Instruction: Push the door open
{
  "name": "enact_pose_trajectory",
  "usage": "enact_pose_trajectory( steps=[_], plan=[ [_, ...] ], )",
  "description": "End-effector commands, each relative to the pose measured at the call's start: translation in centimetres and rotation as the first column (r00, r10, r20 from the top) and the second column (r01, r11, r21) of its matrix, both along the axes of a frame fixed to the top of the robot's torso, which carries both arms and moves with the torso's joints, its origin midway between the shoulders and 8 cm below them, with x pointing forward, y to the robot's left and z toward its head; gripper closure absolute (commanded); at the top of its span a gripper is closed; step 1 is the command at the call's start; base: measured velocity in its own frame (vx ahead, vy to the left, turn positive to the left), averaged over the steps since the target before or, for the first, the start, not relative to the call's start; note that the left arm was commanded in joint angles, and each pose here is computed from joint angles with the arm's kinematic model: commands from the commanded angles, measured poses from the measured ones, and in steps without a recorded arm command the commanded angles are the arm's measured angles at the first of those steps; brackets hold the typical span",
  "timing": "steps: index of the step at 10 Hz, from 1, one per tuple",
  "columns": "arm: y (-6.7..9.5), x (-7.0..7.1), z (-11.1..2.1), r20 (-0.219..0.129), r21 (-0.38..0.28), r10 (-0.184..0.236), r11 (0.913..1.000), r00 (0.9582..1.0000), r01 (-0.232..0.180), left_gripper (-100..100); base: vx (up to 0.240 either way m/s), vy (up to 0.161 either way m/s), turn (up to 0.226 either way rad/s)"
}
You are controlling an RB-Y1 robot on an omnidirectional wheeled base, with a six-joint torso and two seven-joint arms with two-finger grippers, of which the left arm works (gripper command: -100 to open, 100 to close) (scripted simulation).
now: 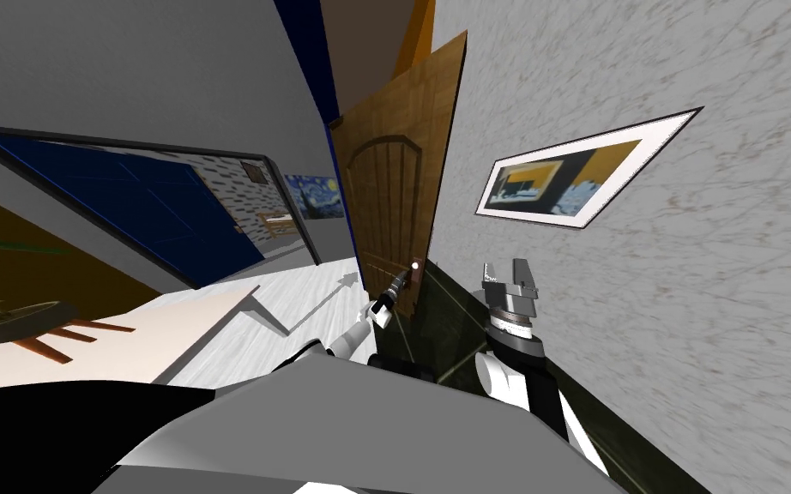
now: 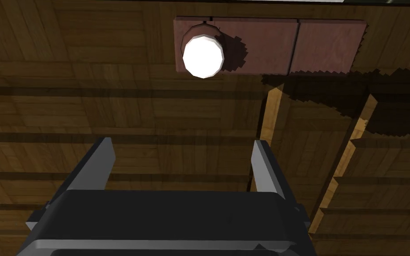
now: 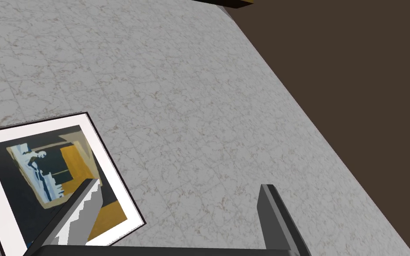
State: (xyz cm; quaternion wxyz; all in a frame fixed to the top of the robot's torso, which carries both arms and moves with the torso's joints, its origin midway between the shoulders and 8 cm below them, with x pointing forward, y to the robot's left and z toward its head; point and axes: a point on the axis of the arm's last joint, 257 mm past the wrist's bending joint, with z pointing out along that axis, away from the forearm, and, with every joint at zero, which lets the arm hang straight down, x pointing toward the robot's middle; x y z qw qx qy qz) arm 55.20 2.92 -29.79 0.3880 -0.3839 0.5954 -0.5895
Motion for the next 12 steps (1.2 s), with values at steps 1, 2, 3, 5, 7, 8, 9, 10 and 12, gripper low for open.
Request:
enact_pose_trajectory(
  steps=[1, 2, 3, 5, 7, 8, 9, 10, 12],
  plan=[
    [0.53, 0.13, -0.06, 0.004, 0.007, 0.006, 1.0000, 1.0000, -0.006, -100, 0.065, -0.042, -0.036],
    [0.64, 0.15, -0.07, 0.005, 0.008, 0.007, 0.9999, 1.0000, -0.007, -100, 0.144, -0.079, -0.017],
    [0.84, 0.21, -0.08, 0.007, 0.010, 0.010, 0.9999, 0.9999, -0.010, -100, 0.181, -0.105, -0.017],
    [1.12, 0.31, -0.04, 0.012, 0.010, 0.017, 0.9998, 0.9998, -0.017, -100, 0.241, -0.135, -0.027],
    [1.05, 0.34, 0.06, 0.016, 0.004, 0.021, 0.9998, 0.9997, -0.021, -100, 0.223, -0.086, -0.032],
    [0.91, 0.33, 0.13, 0.017, 0.000, 0.022, 0.9998, 0.9996, -0.022, -100, 0.220, -0.075, -0.020],
    [0.97, 0.33, 0.10, 0.016, 0.002, 0.021, 0.9998, 0.9996, -0.021, -100, 0.093, -0.027, 0.002],
    [0.97, 0.33, 0.10, 0.016, 0.002, 0.021, 0.9998, 0.9996, -0.021, 100, -0.011, 0.002, 0.003],
    [0.97, 0.33, 0.10, 0.016, 0.002, 0.021, 0.9998, 0.9996, -0.021, 100, -0.029, 0.011, -0.004]
  ],
)
